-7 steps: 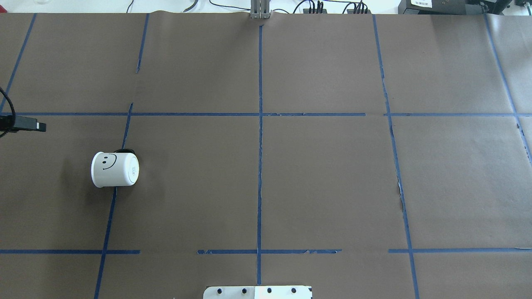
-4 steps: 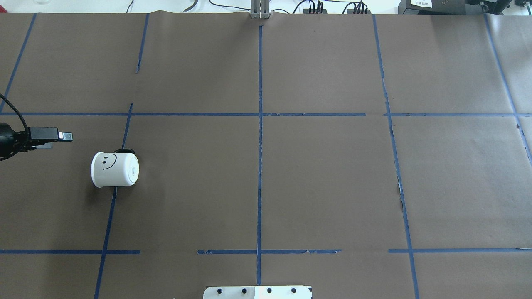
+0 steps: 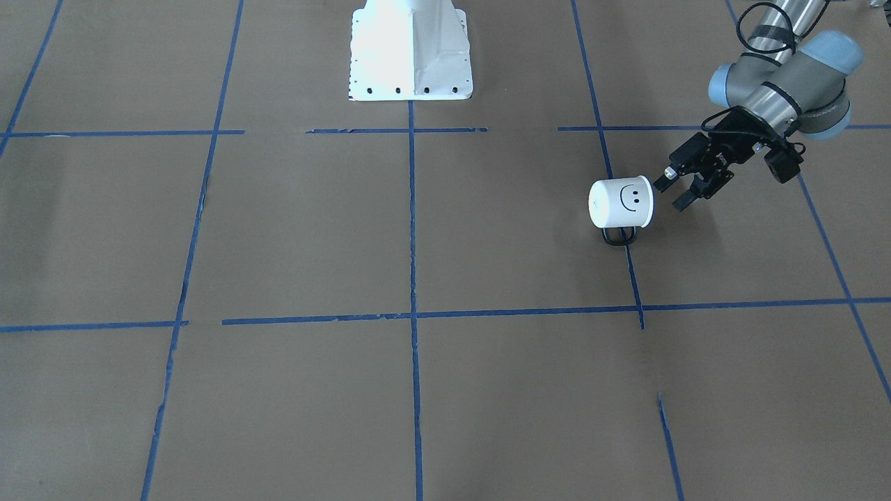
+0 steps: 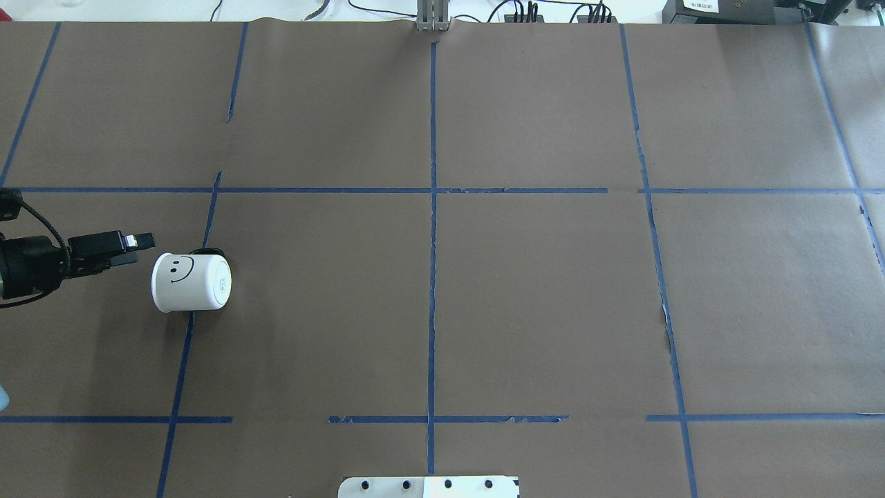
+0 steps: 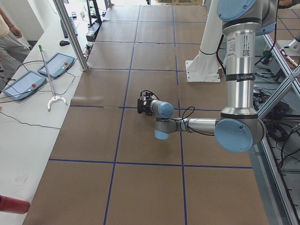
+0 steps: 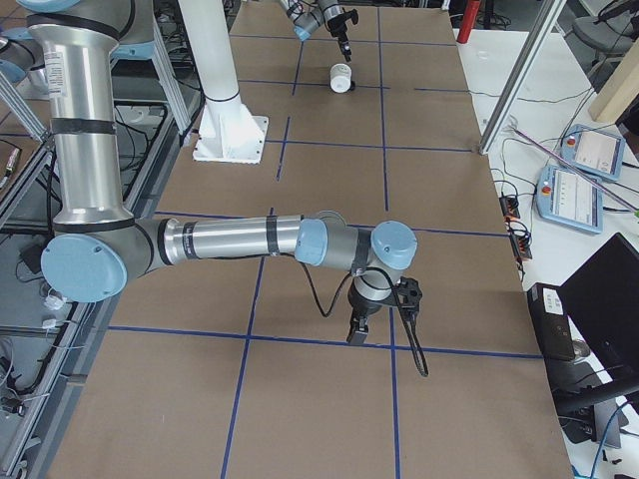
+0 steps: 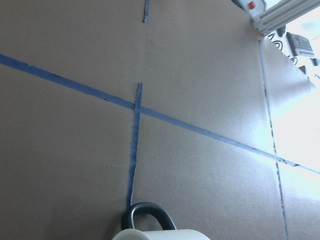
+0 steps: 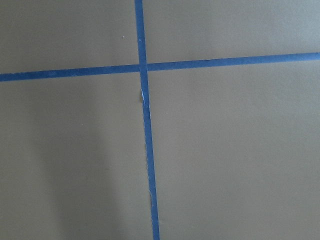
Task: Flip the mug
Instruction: 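Reach the left gripper toward the open end of the white mug, then close the left gripper on the mug rim and lift it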
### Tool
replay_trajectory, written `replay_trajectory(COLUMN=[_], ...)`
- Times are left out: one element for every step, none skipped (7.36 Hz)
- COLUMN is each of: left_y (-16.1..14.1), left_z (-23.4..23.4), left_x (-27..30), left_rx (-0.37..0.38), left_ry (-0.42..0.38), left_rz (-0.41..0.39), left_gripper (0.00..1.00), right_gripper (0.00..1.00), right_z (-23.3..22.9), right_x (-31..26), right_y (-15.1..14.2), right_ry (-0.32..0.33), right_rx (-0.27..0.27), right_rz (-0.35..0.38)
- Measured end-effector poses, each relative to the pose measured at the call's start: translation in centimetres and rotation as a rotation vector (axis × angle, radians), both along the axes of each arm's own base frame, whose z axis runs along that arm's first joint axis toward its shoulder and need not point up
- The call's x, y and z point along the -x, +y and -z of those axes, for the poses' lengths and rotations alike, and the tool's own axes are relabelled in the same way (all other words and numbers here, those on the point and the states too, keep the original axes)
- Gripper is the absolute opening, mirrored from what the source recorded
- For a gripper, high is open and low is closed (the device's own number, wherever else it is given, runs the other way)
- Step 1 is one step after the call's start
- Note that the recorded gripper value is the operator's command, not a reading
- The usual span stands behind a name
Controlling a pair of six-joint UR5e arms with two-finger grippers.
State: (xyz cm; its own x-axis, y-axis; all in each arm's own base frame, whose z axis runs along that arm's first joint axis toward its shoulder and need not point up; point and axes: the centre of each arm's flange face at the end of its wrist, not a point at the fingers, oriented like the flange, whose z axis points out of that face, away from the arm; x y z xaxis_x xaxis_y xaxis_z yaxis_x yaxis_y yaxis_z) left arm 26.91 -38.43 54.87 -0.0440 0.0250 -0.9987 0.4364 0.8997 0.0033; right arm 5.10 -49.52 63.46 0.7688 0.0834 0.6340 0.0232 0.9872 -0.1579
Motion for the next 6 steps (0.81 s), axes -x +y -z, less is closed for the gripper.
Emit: replay_trajectory(left_y=[0.2,0.4,0.8,0.9,1.2,1.5], left_z=[-0.2,-0.3,-0.4,0.0,0.5,1.0], left_x=[-1.0,-2.0,-2.8,-3.6,-4.4,-5.2], left_rx=[-0.003,-0.013,-0.023,-0.028,-0.026,-0.02], left_ry=[0.034,0.071,0.095,0.114,0.13,0.14], left_rz=[-0.011,-0.028,-0.045,-0.07,-0.125,-0.194], left_gripper=[0.88,0.55,0.01,0.0,0.0,0.0], right_gripper=[1.0,1.0,1.0,1.0,1.0,1.0], right_z=[0.0,0.0,0.0,0.0,0.0,0.0], right_x=[0.0,0.0,0.0,0.0,0.0,0.0], right_y=[0.0,0.0,0.0,0.0,0.0,0.0], right_ry=[0.0,0.0,0.0,0.0,0.0,0.0], right_rx=[0.001,0.001,0.0,0.0,0.0,0.0], right_rz=[0.0,0.0,0.0,0.0,0.0,0.0])
